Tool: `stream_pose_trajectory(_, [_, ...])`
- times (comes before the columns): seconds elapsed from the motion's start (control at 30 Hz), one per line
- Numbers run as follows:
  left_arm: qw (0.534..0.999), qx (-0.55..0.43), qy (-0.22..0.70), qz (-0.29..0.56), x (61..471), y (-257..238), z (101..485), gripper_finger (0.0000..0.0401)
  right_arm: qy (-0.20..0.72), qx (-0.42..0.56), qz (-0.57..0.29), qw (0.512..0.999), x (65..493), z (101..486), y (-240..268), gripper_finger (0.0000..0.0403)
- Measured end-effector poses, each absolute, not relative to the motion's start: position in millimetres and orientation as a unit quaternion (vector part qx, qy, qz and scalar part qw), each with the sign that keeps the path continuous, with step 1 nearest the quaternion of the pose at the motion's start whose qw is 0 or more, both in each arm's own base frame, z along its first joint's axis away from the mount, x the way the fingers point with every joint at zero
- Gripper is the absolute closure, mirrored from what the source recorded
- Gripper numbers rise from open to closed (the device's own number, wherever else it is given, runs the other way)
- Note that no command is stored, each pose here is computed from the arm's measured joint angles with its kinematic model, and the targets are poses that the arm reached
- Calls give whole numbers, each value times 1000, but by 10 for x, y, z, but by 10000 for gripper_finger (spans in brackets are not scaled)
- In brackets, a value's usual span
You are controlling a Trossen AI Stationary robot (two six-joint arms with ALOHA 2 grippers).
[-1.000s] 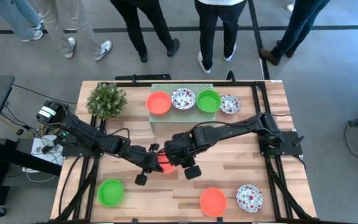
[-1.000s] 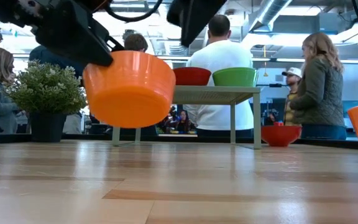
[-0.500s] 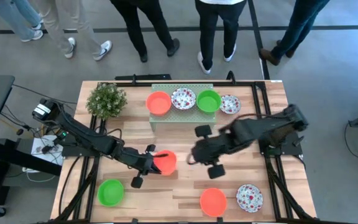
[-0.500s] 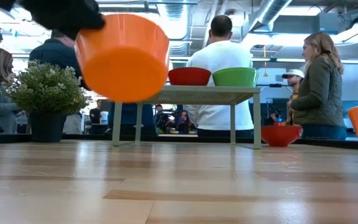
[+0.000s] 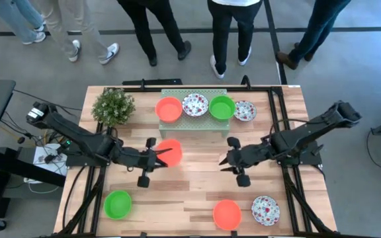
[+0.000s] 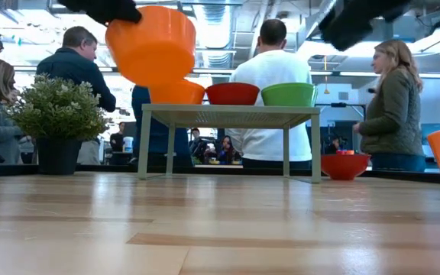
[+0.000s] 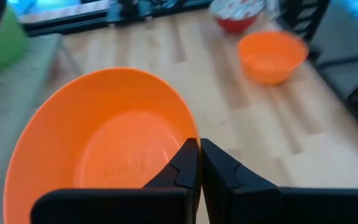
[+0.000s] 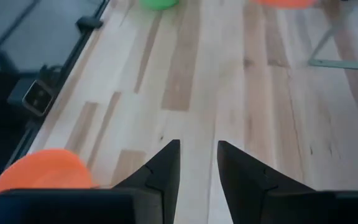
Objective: Pick & Place Mini bowls
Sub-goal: Stack the orange bowl onto the stacked orange bowls on the shelf
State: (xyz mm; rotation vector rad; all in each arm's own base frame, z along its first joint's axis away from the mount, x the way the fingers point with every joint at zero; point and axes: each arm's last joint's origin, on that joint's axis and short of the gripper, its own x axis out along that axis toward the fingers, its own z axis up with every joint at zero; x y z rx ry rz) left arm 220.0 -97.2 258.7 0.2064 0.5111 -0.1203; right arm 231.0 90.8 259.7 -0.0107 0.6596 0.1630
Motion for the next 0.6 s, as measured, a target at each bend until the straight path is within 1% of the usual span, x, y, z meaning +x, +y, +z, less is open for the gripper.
stream_pose_trajectory(0.07, [955, 120, 266, -45, 2215, -929, 2702, 393, 305, 6, 72, 950, 2260, 2481, 836, 301])
stream_pose_trajectory(0.17, [954, 120, 274, -25, 2255, -832, 2890, 393, 286, 16, 62, 956, 2209, 2346, 752, 301])
stream_pose_trajectory(0.33, [937, 164, 307, 2, 2266, -622, 3156, 392, 279, 21, 49, 959, 2192, 2256, 672, 301])
stream_pose_trajectory(0.4, [935, 168, 312, 26, 2278, -509, 3259, 393, 279, 24, 42, 959, 2201, 2253, 643, 301])
stream_pose_trajectory(0.6, [921, 187, 329, 86, 2320, -97, 3337, 391, 276, 28, 31, 960, 2220, 2258, 589, 301])
